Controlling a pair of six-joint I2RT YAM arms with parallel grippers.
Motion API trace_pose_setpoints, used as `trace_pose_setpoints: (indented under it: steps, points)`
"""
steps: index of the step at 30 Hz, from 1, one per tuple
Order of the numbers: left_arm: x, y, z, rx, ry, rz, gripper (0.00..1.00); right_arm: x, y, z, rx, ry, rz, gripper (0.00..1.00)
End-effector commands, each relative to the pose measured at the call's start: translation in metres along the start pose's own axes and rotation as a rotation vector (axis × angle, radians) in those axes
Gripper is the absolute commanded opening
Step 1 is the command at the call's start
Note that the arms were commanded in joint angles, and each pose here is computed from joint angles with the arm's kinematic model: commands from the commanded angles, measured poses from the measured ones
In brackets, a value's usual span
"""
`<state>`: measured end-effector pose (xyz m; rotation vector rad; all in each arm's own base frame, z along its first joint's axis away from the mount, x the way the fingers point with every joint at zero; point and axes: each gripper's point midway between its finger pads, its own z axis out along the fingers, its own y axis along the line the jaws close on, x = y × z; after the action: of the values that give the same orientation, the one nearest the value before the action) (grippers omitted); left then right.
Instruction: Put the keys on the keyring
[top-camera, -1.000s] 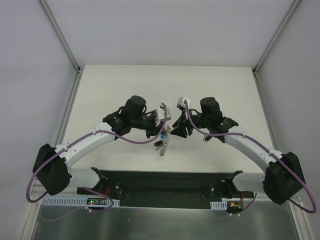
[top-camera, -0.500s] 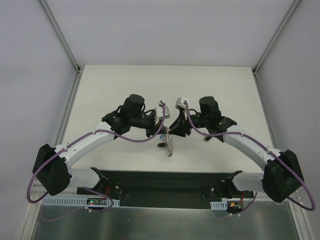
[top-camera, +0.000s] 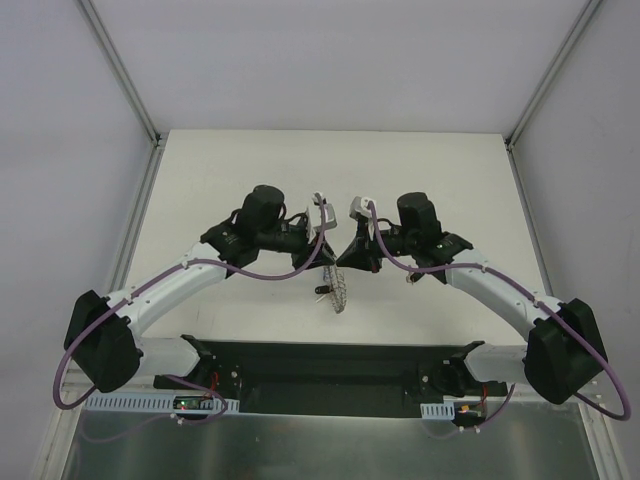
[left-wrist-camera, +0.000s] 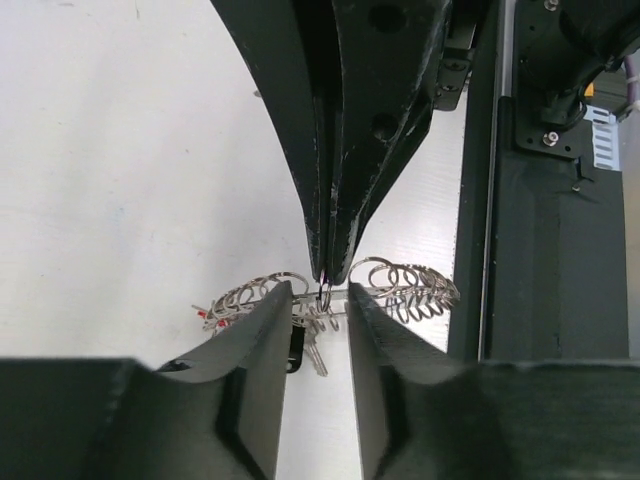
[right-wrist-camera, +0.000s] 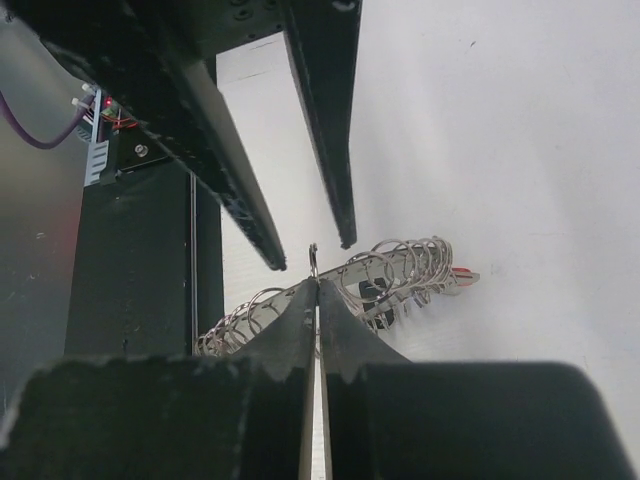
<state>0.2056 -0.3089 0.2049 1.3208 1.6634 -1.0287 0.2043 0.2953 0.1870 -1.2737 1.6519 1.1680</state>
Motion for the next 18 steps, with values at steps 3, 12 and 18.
trace_pose_setpoints:
  steps: [3,12,18]
  points:
    - [-0.026,0.006,-0.011,-0.076,-0.115,0.079,0.45,-0.042,0.008,-0.006,-0.009,-0.081,-0.094,0.01]
    - [-0.017,0.002,-0.015,-0.054,-0.183,0.073,0.42,-0.047,0.011,-0.012,0.014,-0.079,-0.093,0.01]
    - [-0.018,0.0,-0.011,-0.002,-0.181,0.063,0.29,-0.045,0.013,-0.015,0.015,-0.054,-0.085,0.01]
